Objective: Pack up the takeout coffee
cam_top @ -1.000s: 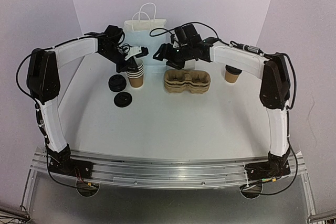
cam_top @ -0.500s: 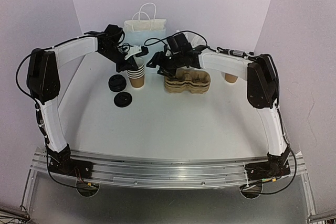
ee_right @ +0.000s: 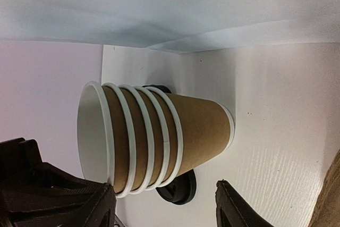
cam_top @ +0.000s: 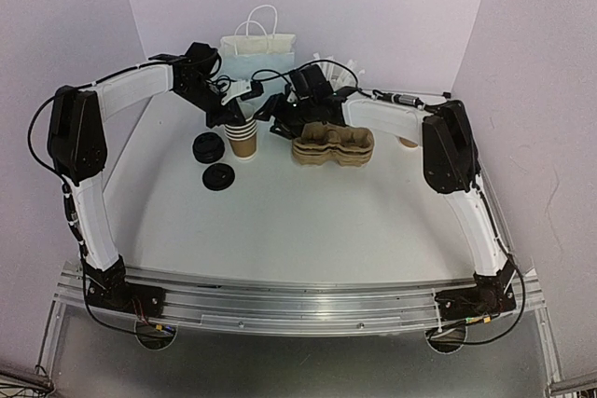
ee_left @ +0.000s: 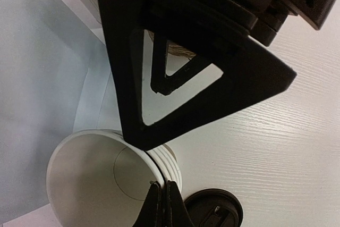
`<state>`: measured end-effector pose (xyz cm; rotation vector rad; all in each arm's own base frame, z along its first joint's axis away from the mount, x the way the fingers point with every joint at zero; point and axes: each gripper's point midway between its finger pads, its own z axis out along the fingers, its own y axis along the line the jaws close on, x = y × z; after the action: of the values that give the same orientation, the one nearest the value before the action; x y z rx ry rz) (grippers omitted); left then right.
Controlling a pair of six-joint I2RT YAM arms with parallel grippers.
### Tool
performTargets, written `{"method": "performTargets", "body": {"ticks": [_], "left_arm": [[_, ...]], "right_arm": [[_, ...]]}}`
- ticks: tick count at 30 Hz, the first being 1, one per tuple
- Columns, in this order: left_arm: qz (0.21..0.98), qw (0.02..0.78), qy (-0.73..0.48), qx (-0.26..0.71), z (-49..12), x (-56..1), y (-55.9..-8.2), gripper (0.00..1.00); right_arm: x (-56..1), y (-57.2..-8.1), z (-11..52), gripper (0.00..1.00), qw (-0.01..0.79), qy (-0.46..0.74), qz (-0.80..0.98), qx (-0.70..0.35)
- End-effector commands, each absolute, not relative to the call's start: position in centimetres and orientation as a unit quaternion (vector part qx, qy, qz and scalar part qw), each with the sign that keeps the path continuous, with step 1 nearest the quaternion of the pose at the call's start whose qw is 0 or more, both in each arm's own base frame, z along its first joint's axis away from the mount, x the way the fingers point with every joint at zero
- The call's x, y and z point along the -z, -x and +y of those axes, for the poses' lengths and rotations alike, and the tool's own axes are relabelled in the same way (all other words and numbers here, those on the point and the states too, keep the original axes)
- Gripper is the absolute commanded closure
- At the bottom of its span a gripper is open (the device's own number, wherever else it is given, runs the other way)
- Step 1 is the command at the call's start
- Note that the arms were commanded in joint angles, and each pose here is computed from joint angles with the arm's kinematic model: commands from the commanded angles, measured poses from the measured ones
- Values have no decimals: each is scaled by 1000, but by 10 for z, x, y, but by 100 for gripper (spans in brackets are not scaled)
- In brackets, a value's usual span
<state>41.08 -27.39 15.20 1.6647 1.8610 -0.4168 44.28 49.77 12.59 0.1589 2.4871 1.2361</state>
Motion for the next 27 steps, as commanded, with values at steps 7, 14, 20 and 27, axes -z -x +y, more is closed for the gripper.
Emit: {"method": "performTargets", "body": {"ticks": [7, 14, 20, 27], "left_arm": [[665, 369, -633, 145, -281, -204, -418, 100], [654, 381, -636, 149, -283, -213, -415, 100], [643, 396, -638, 150, -285, -241, -414, 100], [632, 406, -644, 144, -283, -258, -410, 100]], "right_arm": [[-114, -448, 510, 43, 177, -66, 875, -447], [-110, -447, 505, 44, 179, -73, 878, -438], [-115, -446, 497, 46, 192, -76, 880, -428], [-128, -447, 492, 46, 208, -70, 878, -425]]}}
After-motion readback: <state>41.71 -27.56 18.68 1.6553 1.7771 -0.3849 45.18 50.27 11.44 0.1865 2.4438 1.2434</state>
